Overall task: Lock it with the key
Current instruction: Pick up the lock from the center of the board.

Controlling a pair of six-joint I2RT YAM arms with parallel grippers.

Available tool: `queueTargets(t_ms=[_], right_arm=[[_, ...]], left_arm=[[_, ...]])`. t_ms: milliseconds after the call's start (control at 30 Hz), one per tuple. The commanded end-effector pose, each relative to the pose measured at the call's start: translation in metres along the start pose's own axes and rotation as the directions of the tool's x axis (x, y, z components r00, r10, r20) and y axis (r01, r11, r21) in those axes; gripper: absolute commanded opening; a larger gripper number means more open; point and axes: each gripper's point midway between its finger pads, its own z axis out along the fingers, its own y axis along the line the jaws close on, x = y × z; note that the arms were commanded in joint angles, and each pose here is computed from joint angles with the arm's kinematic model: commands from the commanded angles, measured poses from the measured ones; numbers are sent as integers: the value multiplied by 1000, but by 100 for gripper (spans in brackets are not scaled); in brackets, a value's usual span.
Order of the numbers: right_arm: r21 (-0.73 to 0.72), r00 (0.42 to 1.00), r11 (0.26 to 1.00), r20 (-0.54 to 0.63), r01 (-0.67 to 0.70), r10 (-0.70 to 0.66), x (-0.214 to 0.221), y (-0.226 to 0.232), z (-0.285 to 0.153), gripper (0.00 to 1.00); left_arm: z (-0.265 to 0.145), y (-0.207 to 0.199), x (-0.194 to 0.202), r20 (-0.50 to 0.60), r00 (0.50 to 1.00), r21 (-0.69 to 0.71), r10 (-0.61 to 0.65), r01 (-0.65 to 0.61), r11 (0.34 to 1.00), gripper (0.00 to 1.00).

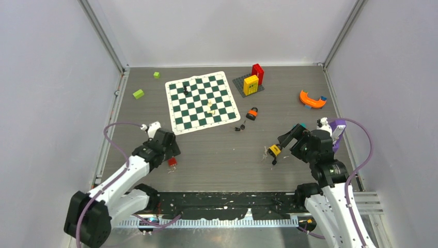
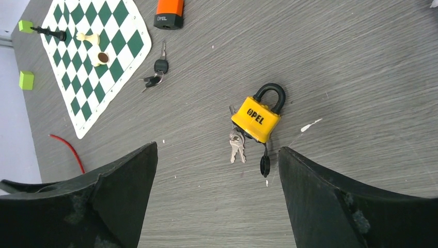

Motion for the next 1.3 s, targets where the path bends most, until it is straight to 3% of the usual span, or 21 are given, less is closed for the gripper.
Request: queueTargets(t_ms=[0,100,467,600,833,1067,1267], right_arm=[[-34,1000,999,18,24,-23,-6,8,8,93],[-44,1000,999,-9,18,-19,0,8,14,92],[-99,997,995,-71,7,-14,4,24,27,90],[-99,998,995,-58,16,-22,-3,28,28,88],[-86,999,996,-23,28,-30,-14,30,26,86],[-120,1000,993,13,9,-8,-26,42,18,85],[-153,999,988,31,19,-15,-32,51,8,85]], left_arm=[[21,6,13,-52,996,-48,-77,75,996,71],[30,1,12,-63,991,-57,-115,112,992,63],[44,-2,5,-95,989,-139,-109,96,986,59],[42,14,3,-80,991,-232,-109,87,969,57],[45,9,-3,-113,989,-268,-91,58,962,54],[45,3,1,-194,977,-298,-86,25,954,37],[42,2,7,-197,974,-288,-112,52,956,38]])
